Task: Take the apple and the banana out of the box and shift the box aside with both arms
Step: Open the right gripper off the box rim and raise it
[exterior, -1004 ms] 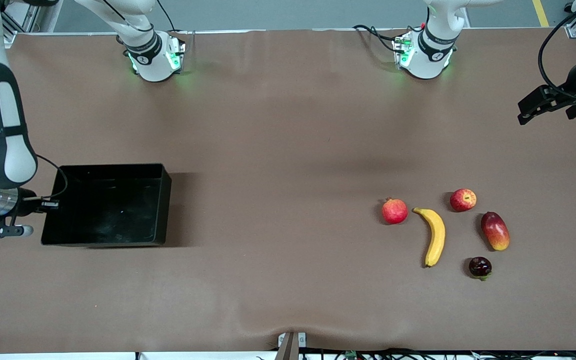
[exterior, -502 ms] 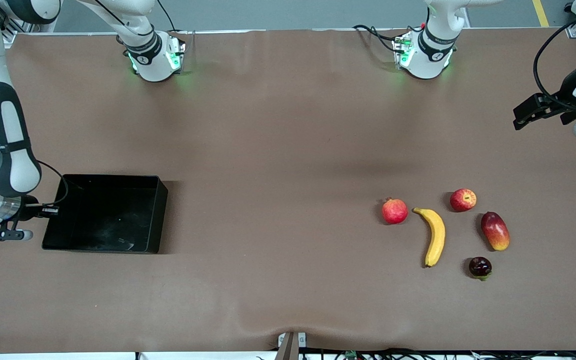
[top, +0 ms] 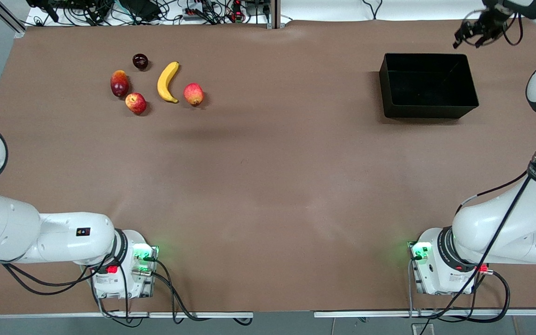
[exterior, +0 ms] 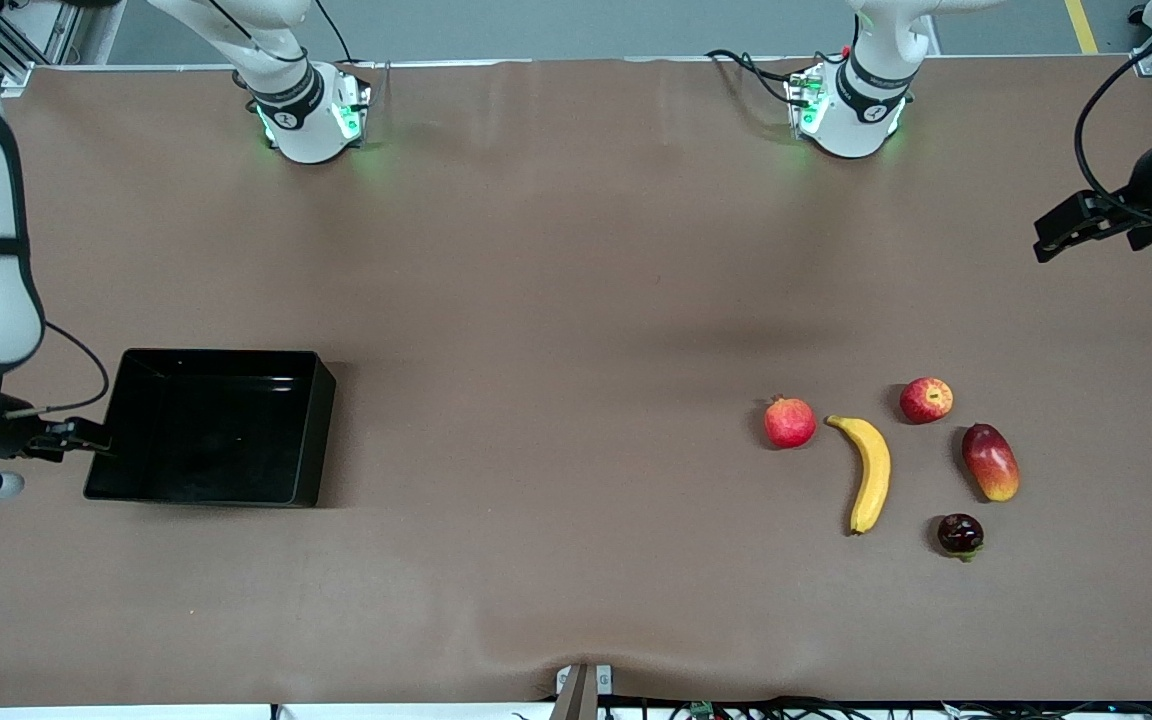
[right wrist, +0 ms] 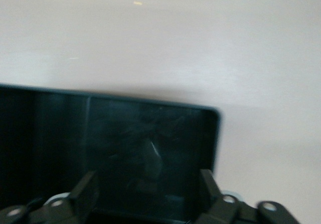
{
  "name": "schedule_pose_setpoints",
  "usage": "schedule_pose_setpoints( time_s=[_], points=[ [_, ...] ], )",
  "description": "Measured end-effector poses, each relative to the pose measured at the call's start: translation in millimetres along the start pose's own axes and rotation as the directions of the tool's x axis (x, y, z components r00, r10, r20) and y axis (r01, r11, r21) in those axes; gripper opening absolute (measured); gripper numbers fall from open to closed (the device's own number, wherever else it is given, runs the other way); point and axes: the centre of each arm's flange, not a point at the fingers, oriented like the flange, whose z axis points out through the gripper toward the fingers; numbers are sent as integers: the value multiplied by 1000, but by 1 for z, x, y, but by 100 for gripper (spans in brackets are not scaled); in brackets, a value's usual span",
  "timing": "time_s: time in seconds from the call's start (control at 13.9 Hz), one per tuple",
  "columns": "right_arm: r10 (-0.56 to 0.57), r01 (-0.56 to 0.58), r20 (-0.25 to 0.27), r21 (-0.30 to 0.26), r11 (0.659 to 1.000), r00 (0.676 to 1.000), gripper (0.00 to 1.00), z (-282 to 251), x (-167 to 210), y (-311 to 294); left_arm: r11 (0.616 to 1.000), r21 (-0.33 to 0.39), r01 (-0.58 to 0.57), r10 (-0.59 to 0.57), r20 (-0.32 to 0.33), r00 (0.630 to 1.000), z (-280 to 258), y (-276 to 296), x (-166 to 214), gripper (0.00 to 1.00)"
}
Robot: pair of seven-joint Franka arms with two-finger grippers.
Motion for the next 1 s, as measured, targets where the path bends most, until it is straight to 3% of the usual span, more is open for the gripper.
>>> schedule_pose_setpoints(
  time_s=[0.14,0.57,0.79,1.0],
  points=[
    [15,-15,26,13,1000,1000,100,-40,-8,-36,1000,0,8,-8,0,1000,0,-4,1,100],
    [102,-101,63,-21,995,993,100,-163,-59,-114,1000,0,8,-8,-1,1000,-1,-3,0,100],
    [121,-119,78,-22,993,990,100,-192,-80,-132,1000,-1,8,-8,-2,1000,-1,-3,0,100],
    [124,-123,59,-23,992,990,100,-211,-91,-132,1000,-3,5,-5,-7,1000,-4,-2,0,100]
  ],
)
